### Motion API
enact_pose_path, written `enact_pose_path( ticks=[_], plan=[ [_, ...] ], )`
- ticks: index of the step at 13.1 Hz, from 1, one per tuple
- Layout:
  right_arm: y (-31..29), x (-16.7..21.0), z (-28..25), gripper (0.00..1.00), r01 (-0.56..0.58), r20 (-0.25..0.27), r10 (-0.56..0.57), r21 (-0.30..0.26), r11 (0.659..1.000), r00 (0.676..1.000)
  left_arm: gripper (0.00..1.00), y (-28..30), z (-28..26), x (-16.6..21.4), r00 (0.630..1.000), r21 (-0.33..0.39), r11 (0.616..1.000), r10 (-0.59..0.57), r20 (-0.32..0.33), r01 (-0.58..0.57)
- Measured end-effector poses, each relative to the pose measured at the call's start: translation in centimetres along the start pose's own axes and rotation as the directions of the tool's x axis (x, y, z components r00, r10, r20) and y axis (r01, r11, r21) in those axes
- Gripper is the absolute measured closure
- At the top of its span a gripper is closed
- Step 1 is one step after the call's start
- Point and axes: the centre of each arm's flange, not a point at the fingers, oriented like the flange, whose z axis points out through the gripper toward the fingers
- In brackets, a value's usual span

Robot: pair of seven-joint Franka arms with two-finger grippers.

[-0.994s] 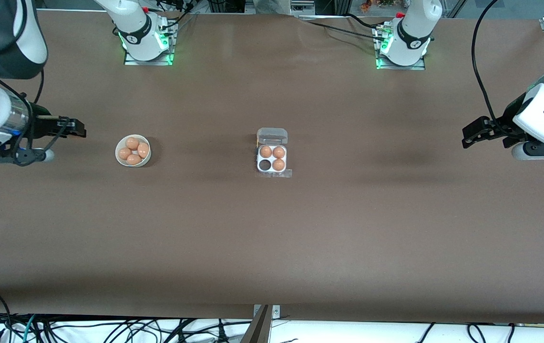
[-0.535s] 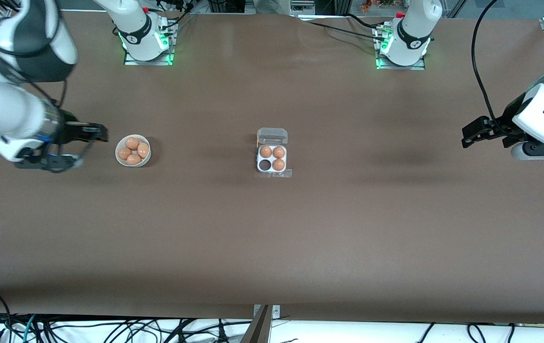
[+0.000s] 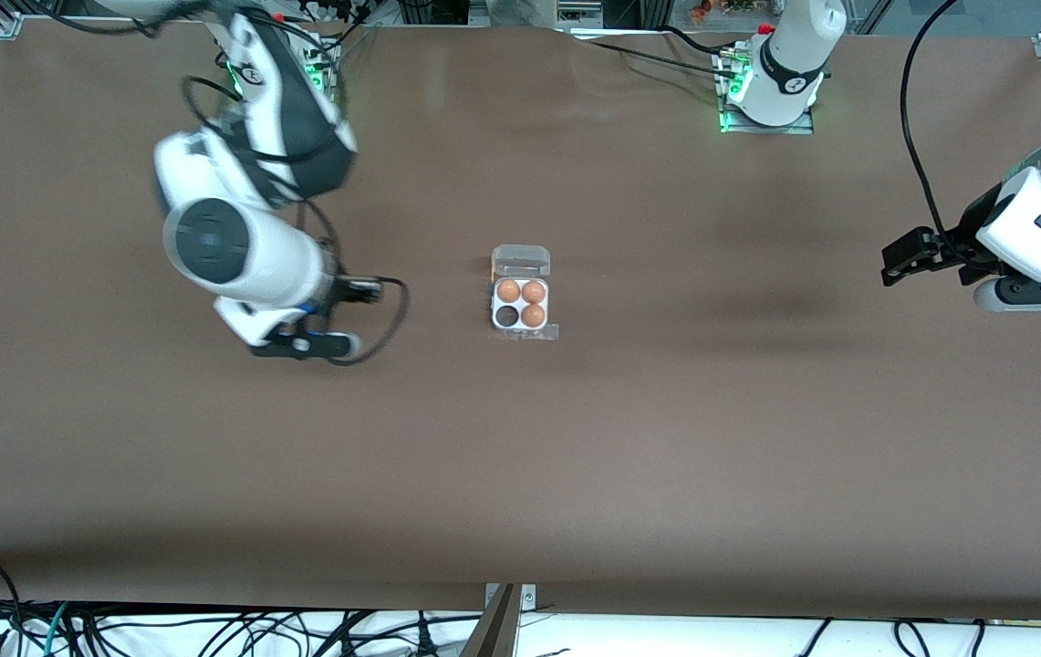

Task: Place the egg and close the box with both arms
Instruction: 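Carry the egg to the carton and lower it into the empty cup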

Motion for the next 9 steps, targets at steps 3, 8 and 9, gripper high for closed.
enact_pose_path(
  ticks=[3, 8, 9],
  plan=[
    [-6.1, -0.5, 4.4, 0.51, -0.011, -0.03, 0.011, 0.006, 1.0, 1.0, 0.0, -0.2, -0.1, 0.0, 1.0, 0.0, 1.0, -0.004, -0.002, 0.004],
    [-10.5, -1.6, 8.7, 0.51, -0.018, -0.039, 0.018, 0.004, 1.0, 0.999, 0.0, -0.2, -0.4, 0.1, 1.0, -0.001, 1.0, -0.004, -0.009, 0.004],
    [-11.3, -1.8, 9.7, 0.51, -0.02, -0.041, 0.02, 0.005, 1.0, 0.999, 0.0, -0.2, -0.4, 0.1, 1.0, -0.001, 1.0, -0.004, -0.009, 0.004]
  ],
)
